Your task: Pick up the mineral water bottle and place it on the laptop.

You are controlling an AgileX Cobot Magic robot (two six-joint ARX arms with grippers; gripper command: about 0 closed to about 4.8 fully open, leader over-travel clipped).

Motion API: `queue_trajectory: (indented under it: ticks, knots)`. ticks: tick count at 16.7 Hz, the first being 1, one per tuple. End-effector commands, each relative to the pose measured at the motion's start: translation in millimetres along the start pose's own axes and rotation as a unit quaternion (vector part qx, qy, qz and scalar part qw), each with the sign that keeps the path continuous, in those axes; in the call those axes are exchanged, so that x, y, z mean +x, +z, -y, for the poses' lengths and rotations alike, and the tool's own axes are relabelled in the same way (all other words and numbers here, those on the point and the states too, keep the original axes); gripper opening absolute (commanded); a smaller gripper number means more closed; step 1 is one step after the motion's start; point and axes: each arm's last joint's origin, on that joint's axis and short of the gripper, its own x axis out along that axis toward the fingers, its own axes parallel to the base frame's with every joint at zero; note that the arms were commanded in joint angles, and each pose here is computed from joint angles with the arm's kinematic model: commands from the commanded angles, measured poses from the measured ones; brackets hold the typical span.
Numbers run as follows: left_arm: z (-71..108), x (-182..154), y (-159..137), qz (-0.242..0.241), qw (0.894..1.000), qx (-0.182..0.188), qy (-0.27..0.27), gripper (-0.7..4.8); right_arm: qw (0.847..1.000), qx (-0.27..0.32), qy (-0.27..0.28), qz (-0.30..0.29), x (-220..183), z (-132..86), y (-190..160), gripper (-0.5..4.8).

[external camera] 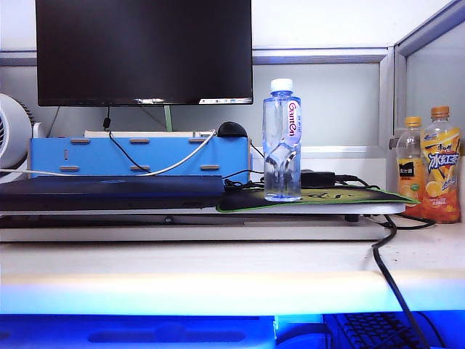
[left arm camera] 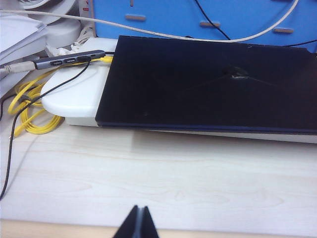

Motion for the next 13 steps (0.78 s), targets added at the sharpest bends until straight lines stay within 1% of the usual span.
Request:
queue_trajectory:
  ticks: [1,9,13]
  knots:
    - [0.1,-0.1,0.2,0.001,1.000,0.001,-0.002,-0.02,1.000,-0.001,0.001,-0.004,0.2,0.0,-1.0,0.50]
    - [0.1,-0.1,0.2,0.001,1.000,0.001,-0.002,-0.02,1.000,-0.001,0.001,-0.003,0.2,0.0,-0.9,0.50]
    - [0.1,-0.1,0.2,0.001,1.000,0.001,-0.002,-0.02,1.000,0.000,0.002,0.008,0.2,-0.2,1.2,0.50]
